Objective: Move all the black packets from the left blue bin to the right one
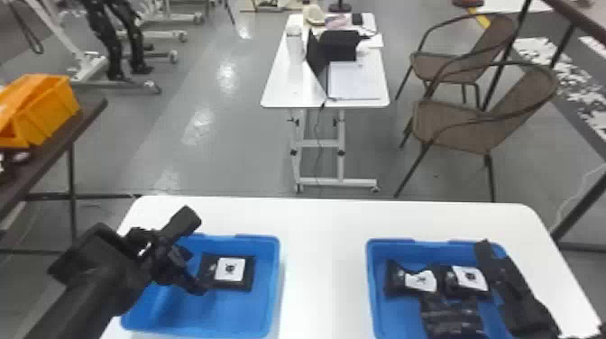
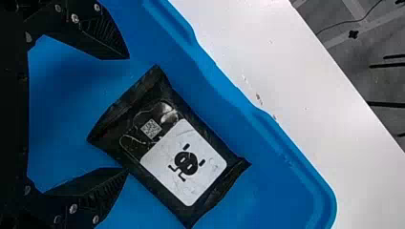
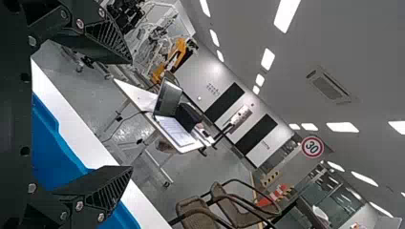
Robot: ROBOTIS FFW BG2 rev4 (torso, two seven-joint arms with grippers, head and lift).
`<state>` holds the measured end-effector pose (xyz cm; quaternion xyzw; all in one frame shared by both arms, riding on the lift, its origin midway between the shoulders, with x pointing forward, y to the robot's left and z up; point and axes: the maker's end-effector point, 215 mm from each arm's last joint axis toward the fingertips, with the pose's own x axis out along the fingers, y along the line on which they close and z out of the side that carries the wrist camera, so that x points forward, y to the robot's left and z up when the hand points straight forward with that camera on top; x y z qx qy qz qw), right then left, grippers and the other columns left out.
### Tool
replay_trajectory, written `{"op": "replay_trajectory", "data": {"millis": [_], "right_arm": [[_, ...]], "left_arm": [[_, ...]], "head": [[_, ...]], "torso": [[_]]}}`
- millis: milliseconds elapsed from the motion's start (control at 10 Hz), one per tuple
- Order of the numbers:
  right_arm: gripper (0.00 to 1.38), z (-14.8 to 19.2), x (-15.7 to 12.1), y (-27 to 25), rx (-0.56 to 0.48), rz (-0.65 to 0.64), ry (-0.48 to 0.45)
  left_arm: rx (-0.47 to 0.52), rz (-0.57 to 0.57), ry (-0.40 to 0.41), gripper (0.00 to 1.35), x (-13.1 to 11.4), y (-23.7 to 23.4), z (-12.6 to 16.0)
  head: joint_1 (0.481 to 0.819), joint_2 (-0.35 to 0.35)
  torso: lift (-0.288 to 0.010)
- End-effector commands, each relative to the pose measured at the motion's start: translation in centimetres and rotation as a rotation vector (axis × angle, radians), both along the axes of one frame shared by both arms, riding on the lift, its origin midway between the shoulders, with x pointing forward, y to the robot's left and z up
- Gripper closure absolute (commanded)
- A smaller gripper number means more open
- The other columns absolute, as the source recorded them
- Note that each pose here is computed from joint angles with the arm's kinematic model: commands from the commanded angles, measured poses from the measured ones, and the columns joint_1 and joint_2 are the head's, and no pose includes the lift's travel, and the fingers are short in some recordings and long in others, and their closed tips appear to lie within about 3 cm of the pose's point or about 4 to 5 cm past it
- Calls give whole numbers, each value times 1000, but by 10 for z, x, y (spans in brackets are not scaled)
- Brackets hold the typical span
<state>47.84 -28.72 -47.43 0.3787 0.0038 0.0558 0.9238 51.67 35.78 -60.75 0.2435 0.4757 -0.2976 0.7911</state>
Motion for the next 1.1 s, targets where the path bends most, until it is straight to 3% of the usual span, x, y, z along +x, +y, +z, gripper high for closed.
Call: {"op": "replay_trajectory", "data": {"millis": [0,400,900,1000], "right_arm": [[242,1,3,2,-1,9,-6],[242,2,3,3,8,23,-15],[239,-2,4,8,17,36,-12],[239,-2,5,10,24,37,-13]], "left_arm": [[-31,-17,8,223,0,-13,-3],[-106,-6,-40,220,8,-33,1],[-59,36,-57,248,7,-33,-17],[-52,41,-43,489,5,-31,-20]], "head": [[695,81],[695,47],[695,46],[695,49]], "torso": [[0],[0],[0],[0]]}}
